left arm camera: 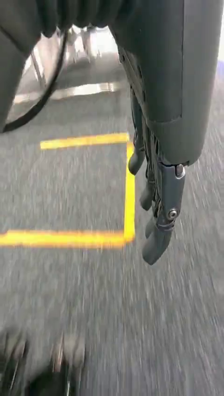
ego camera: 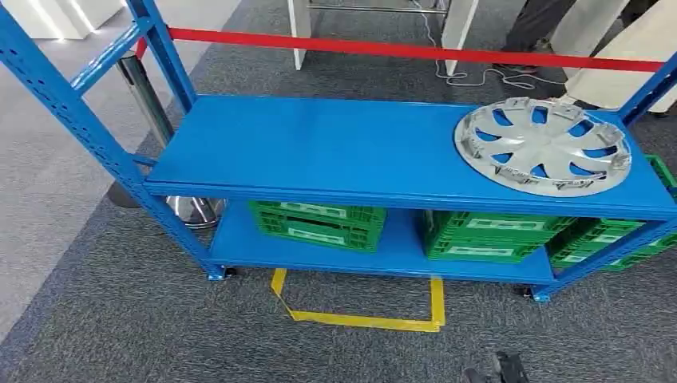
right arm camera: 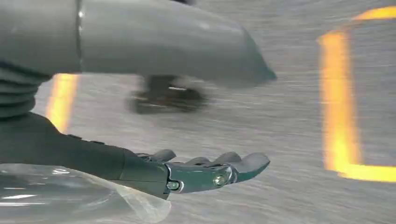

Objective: Take the parts from the cabinet and place them on the table.

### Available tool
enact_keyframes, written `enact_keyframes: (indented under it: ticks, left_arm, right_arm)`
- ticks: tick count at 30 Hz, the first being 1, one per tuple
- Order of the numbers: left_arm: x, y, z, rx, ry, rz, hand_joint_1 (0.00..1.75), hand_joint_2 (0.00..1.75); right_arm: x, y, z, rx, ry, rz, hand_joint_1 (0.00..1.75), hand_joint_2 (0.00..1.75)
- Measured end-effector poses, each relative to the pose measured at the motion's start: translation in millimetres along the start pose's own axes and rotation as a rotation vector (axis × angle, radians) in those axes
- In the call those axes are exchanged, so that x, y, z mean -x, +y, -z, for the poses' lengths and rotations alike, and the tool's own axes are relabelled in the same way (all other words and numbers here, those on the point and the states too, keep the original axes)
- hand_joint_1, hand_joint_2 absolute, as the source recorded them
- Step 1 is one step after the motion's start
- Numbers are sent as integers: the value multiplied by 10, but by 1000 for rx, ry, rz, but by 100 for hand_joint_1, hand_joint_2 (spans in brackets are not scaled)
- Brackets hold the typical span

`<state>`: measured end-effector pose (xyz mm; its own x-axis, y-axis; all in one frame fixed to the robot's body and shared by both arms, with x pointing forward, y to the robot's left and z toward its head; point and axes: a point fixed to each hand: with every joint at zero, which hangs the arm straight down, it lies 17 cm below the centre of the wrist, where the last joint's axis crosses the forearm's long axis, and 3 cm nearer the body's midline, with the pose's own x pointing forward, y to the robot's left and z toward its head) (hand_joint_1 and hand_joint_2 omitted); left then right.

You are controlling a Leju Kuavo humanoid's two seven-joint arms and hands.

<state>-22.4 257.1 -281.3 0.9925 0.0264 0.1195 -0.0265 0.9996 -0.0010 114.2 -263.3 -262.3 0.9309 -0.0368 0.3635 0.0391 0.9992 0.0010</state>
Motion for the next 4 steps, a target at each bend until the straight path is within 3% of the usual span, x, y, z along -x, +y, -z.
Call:
enact_keyframes:
  ticks: [1,4]
  left_arm:
    - [-117,-7,11,2,-20,1,0,175]
    - [-375,-5,27,5,-64,3,0,175]
  right_arm:
    - [142,9,-26,-3,23,-2,0,175]
    - [431,19,-84,-7,71,-6,0,175]
